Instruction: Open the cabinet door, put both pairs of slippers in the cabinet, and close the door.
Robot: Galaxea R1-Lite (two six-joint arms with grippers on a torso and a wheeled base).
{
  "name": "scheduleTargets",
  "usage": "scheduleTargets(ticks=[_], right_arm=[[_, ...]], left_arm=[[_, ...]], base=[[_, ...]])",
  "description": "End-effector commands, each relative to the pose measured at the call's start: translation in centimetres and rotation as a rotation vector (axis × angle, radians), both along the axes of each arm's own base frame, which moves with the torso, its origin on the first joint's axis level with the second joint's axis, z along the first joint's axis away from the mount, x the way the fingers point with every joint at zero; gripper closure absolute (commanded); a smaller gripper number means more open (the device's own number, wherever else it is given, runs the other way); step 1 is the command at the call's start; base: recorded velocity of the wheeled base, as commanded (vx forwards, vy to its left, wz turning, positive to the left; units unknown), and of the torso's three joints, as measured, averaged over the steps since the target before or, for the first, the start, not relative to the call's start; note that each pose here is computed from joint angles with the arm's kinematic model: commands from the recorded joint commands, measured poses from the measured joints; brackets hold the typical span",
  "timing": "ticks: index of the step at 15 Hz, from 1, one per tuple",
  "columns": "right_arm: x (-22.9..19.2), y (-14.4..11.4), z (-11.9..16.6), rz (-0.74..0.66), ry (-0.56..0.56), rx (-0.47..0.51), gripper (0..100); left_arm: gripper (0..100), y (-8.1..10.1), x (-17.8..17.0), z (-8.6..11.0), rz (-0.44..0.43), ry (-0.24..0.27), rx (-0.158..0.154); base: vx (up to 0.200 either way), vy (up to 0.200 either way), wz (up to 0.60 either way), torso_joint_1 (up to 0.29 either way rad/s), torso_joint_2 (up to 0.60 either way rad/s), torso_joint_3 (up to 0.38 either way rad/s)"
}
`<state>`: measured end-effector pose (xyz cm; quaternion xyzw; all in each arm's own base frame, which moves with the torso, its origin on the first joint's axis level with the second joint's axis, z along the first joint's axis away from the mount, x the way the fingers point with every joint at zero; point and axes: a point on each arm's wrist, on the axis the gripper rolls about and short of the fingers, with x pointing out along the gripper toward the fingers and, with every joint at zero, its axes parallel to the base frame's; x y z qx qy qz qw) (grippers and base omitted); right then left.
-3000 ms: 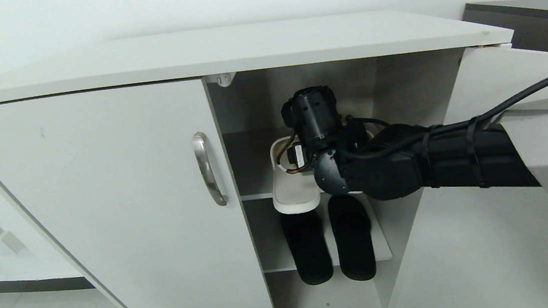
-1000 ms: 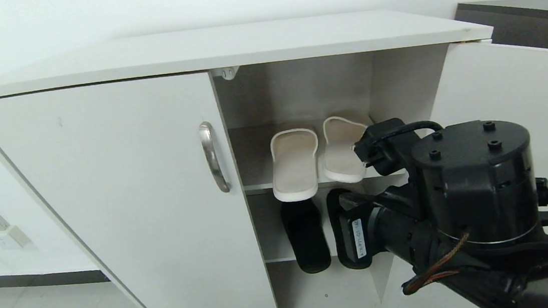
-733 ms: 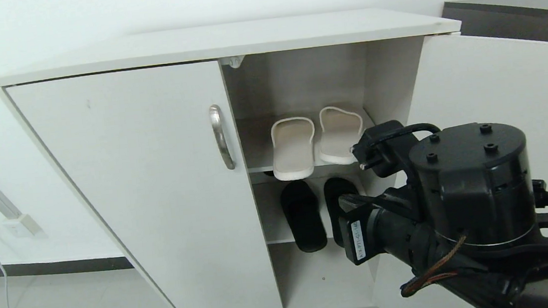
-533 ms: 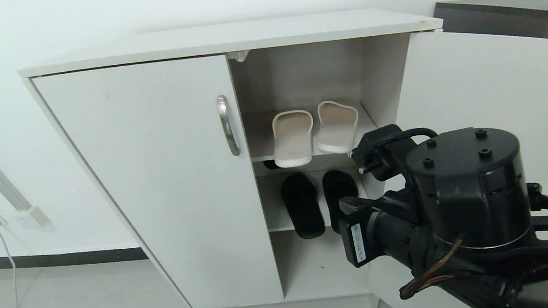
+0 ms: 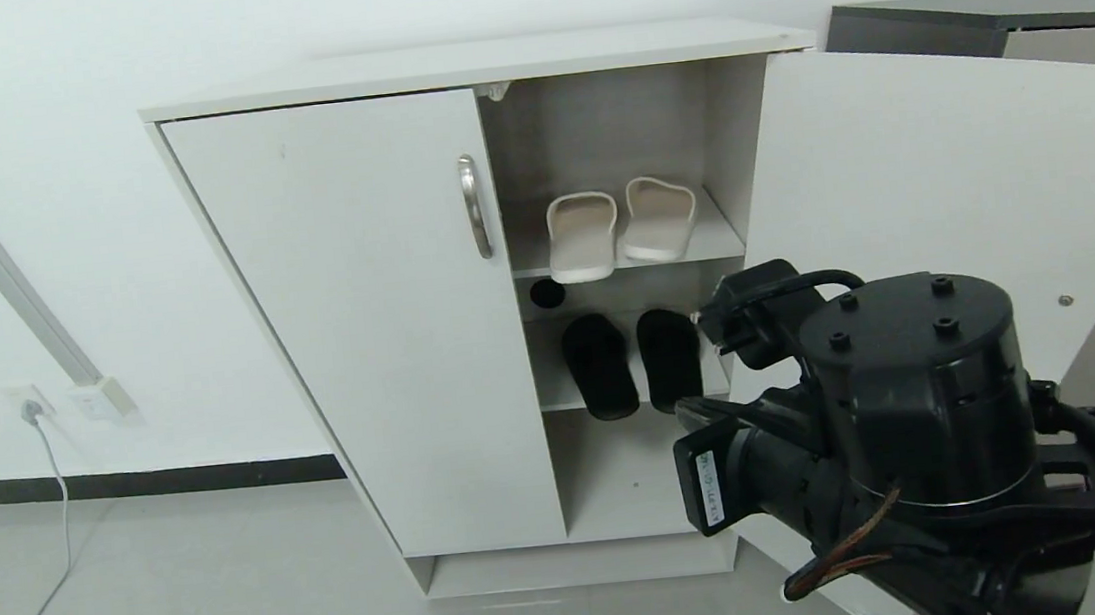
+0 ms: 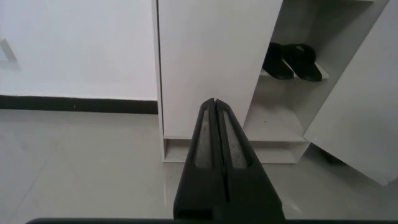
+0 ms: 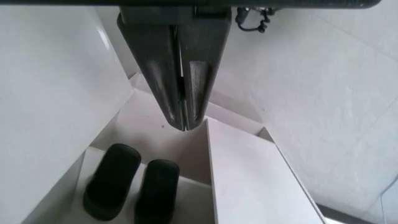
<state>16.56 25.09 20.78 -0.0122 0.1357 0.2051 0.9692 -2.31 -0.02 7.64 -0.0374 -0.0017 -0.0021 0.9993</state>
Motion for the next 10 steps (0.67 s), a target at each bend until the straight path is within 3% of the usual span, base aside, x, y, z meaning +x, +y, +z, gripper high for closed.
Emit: scheduleTargets(ticks=[1,10], right_arm=[[0.53,0.03,-0.77,-0.012,0.008,-0.018,100],[1.22,0.06,-1.57,-0.028,0.013,-0.043,100]], left_arm=[[100,0.00,0.00,0.00,-0.001,0.001,0.000],[100,0.00,0.00,0.00,-0.001,0.001,-0.002]], base=[[0.000,0.000,0.00,0.000,0.00,0.000],[0.000,0.000,0.00,0.000,0.00,0.000]])
